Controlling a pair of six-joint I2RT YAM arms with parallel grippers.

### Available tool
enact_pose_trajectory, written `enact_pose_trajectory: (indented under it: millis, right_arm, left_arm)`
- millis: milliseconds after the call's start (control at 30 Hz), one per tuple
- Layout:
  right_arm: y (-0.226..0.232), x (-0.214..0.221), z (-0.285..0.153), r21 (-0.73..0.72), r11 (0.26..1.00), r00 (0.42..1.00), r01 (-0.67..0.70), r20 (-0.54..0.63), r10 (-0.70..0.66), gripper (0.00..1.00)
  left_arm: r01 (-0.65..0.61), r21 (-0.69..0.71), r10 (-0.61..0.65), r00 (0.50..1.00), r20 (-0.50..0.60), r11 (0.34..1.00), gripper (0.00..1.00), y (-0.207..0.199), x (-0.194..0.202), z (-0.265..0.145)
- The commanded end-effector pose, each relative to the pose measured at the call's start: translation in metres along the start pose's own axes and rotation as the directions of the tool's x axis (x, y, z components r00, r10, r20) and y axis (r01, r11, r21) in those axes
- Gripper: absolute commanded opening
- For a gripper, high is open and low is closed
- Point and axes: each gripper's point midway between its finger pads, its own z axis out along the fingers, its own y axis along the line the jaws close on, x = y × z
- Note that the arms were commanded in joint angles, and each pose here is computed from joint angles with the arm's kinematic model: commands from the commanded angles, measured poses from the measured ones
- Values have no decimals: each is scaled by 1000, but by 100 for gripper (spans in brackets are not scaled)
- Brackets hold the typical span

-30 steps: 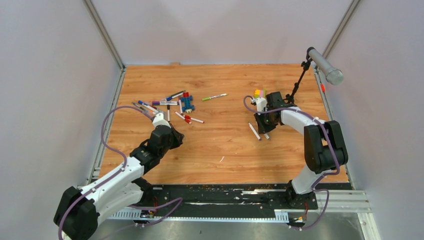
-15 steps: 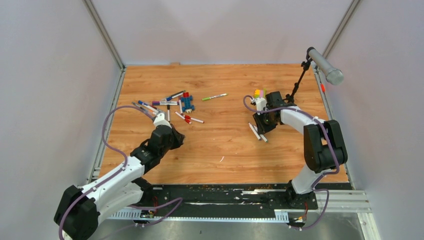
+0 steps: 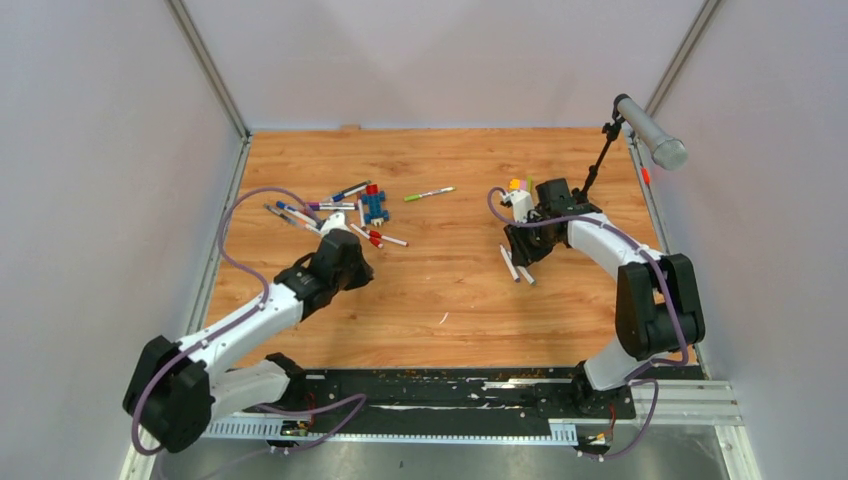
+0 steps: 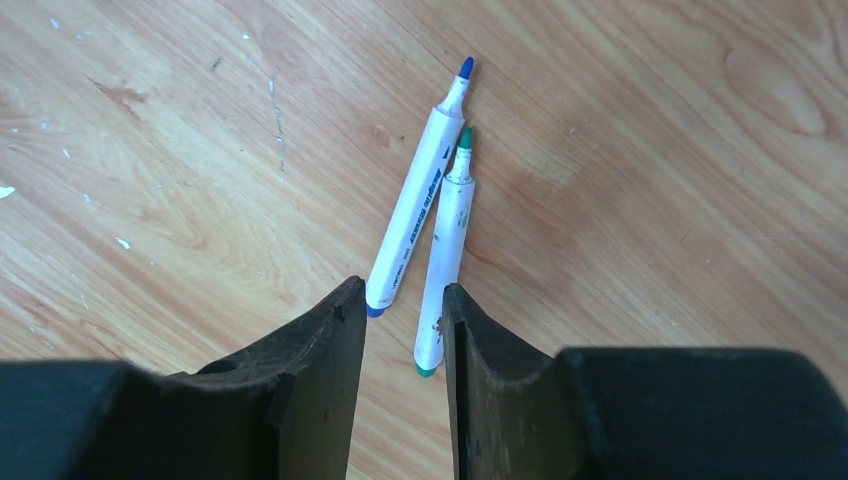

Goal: Open the pen caps
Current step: Place the pen cap at the center of the board.

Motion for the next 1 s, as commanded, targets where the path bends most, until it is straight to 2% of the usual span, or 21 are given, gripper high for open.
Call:
enact_pose_trajectory:
  millis: [0, 167, 533, 800, 967]
  right_arm:
    - [5, -27, -18, -18, 998, 994, 64, 91, -62, 35]
    - [6, -29, -21, -21, 997, 992, 72, 101, -70, 35]
    - [9, -32, -26, -28, 996, 990, 81, 118, -77, 36]
    - [10, -33, -27, -28, 996, 989, 83, 123, -79, 36]
    - [10, -33, -27, -29, 996, 989, 83, 123, -79, 36]
  left_arm:
    - [-70, -168, 55, 995, -88, 983, 10, 15, -2, 7]
    - [-130, -233, 90, 981, -174, 964, 11, 14, 5, 25]
    - [-171, -285, 121, 976, -183, 943, 18, 12, -1, 53]
    - [-193, -313, 127, 967, -219, 930, 20, 18, 7, 66]
    - [-216, -336, 136, 960, -244, 917, 28, 22, 10, 67]
